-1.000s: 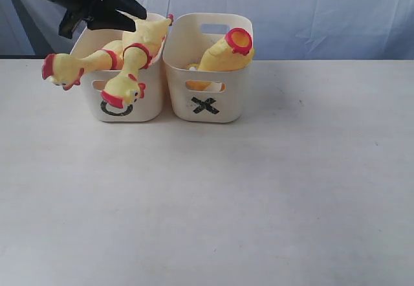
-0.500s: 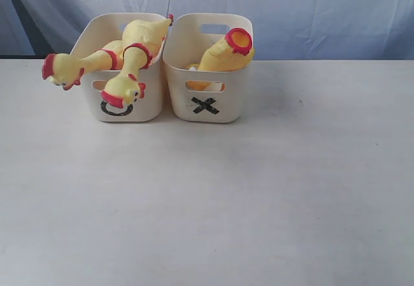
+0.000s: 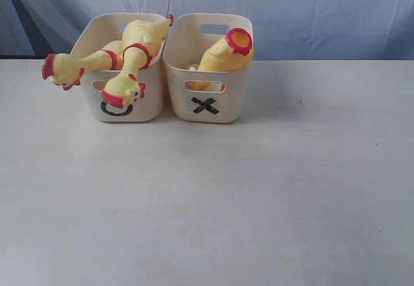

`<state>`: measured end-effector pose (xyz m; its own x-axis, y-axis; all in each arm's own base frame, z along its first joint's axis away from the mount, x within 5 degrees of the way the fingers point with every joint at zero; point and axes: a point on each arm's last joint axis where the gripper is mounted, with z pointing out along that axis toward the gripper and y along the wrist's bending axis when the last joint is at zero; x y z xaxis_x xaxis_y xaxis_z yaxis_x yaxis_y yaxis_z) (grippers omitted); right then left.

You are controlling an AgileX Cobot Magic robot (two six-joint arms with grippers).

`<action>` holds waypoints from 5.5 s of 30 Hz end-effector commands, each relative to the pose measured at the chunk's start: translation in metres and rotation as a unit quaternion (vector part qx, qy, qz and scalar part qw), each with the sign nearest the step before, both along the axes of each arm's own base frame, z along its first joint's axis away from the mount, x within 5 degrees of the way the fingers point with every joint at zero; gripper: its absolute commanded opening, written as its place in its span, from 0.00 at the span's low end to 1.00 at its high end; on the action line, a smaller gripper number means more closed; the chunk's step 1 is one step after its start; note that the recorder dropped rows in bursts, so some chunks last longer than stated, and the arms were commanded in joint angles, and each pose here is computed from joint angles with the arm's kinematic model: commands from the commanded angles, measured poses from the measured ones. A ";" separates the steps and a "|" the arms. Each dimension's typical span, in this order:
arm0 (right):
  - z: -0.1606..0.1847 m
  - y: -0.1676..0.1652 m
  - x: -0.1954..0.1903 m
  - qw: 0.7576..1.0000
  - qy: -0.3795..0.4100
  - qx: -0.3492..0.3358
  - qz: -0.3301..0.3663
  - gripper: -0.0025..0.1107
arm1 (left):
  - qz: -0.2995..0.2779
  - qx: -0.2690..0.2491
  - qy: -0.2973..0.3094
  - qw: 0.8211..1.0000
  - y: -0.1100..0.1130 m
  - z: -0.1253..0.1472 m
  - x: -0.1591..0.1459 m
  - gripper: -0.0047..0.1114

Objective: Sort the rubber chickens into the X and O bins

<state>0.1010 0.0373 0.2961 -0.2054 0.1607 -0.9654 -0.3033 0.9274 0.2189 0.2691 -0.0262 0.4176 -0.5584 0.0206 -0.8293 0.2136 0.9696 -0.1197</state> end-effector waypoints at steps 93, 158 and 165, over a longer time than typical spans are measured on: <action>-0.082 -0.035 -0.045 0.981 -0.116 0.018 -0.154 0.01 | 0.129 0.062 -0.391 0.909 0.028 -0.158 -0.223 0.04; -0.110 -0.042 -0.046 0.977 0.011 -0.135 -0.166 0.01 | 0.125 0.027 -0.225 0.966 0.026 -0.225 -0.213 0.04; -0.110 -0.042 -0.047 0.977 0.012 -0.135 -0.166 0.01 | 0.125 0.027 -0.224 0.966 0.026 -0.225 -0.213 0.04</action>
<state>0.0547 -0.0040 0.1871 -0.2107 -0.0287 -0.9771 0.0213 0.9992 -0.0340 0.0559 -0.0007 0.1938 -0.1379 0.0014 -0.9904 -0.0052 1.0000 0.0022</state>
